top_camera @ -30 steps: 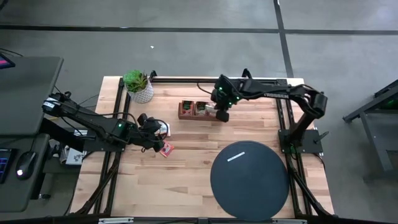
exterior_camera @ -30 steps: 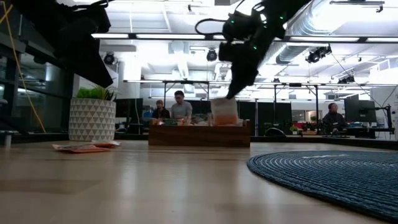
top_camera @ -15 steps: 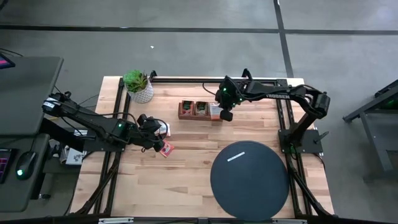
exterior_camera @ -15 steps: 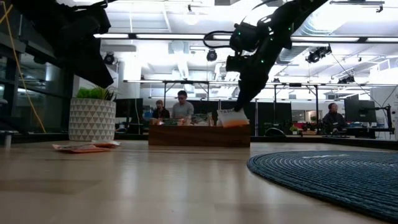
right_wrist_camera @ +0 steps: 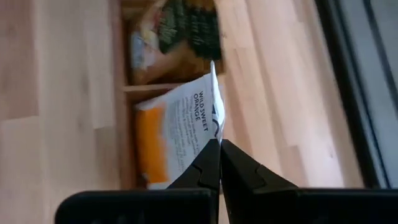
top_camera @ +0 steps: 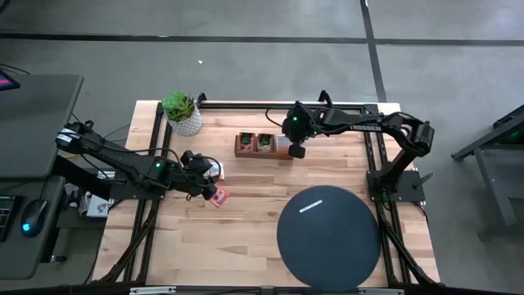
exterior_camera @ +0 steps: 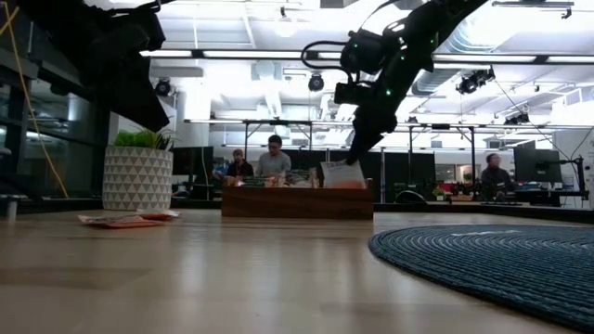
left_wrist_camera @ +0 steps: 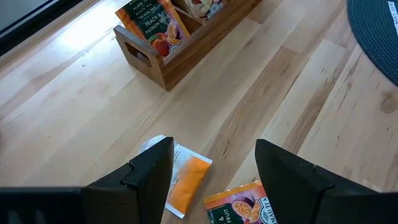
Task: Pick & Place Tea
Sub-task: Put the white orange tea sachet into the right section of the wooden organizer
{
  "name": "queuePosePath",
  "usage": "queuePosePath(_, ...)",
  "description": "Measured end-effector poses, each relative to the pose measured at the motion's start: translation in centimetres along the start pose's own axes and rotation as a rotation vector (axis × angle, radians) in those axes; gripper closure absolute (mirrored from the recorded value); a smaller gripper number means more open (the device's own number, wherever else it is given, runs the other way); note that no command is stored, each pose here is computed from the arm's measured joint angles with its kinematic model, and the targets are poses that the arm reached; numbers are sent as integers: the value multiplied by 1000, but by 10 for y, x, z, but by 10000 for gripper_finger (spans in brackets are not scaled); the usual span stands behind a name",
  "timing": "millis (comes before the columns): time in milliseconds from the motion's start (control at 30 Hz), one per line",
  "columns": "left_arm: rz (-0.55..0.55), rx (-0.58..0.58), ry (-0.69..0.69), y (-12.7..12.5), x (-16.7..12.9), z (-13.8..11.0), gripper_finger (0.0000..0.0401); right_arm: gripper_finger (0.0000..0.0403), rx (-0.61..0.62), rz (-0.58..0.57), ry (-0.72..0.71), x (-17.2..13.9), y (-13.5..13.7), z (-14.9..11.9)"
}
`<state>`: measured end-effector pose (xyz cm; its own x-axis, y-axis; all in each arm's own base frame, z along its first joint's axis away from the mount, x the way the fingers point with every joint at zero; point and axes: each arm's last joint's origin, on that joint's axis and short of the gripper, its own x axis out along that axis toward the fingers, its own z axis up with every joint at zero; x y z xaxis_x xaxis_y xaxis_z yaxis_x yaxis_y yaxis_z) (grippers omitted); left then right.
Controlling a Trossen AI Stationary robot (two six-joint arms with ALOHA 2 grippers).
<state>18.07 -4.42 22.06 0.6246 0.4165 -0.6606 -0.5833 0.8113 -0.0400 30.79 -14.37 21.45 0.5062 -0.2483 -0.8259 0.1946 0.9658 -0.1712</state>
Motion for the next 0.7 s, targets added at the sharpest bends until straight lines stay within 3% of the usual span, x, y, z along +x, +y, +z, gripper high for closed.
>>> queuePosePath(333, 0, 0, 1, 0, 0, 0, 178, 403, 9, 86, -21, 0, 17, 5)
queuePosePath(700, 0, 1, 1, 0, 0, 0, 178, 403, 23, 36, 14, -1, 27, 5)
